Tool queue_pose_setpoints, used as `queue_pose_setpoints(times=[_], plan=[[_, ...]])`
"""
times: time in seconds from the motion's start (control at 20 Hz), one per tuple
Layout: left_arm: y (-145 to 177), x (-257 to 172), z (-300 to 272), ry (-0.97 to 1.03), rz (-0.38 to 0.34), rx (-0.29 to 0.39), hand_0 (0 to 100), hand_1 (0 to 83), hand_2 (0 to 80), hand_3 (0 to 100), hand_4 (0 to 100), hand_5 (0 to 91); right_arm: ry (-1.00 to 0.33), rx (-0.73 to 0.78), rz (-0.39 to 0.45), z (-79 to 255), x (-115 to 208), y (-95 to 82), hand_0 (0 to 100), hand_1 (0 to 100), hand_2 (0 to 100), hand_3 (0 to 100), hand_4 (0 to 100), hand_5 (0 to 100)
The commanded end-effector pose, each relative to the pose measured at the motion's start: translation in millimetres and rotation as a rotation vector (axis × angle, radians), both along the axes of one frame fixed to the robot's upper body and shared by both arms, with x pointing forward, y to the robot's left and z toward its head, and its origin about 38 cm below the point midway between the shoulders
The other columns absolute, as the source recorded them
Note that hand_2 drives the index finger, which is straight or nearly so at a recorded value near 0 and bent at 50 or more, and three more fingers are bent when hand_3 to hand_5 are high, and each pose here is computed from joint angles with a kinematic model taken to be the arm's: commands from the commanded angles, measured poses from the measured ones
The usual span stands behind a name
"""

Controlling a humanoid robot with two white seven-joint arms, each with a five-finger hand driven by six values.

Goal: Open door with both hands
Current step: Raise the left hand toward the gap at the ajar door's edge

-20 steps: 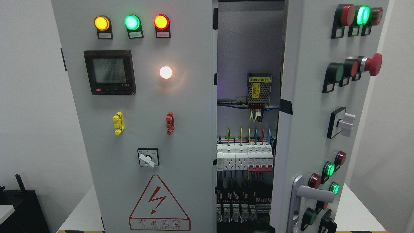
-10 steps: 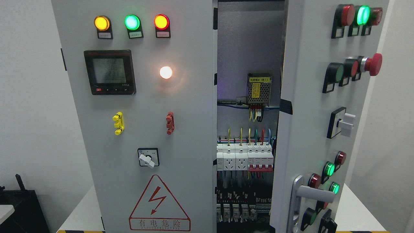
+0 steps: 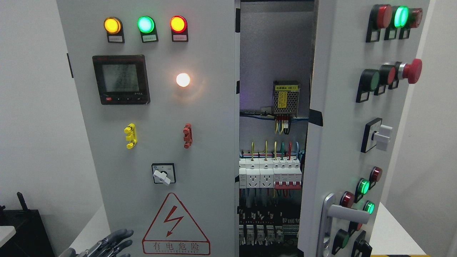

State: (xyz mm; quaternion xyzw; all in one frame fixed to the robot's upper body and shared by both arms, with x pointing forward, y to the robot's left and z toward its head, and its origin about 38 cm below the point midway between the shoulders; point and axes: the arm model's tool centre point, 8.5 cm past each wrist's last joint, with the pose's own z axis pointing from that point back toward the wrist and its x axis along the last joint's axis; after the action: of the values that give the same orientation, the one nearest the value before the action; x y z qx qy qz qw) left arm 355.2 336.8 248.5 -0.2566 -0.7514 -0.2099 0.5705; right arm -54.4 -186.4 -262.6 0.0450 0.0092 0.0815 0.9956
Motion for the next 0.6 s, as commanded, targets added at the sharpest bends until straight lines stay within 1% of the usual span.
queue_pose_setpoints(times=[0.0,0.2,0.4,0.55], plan=[[-15,8,23,0.031,-0.103,0.082,0,0.0,0.0,0,4,0.0,0.001,0.000,0.000,0,0,0.0,0,0,0,0,0,0],[-34,13,28,0.022,-0.174,0.105,0,0.0,0.0,0,4,0.0,0.001,0.000,0.000,0,0,0.0,0,0,0,0,0,0],[-45,18,39,0.022,-0.216,0.090,0,0.0,0.0,0,4,0.0,-0.001,0.000,0.000,0,0,0.0,0,0,0,0,0,0],[-55,26,54,0.066,-0.260,0.090,0,0.0,0.0,0,4,0.0,0.001,0.000,0.000,0,0,0.0,0,0,0,0,0,0]])
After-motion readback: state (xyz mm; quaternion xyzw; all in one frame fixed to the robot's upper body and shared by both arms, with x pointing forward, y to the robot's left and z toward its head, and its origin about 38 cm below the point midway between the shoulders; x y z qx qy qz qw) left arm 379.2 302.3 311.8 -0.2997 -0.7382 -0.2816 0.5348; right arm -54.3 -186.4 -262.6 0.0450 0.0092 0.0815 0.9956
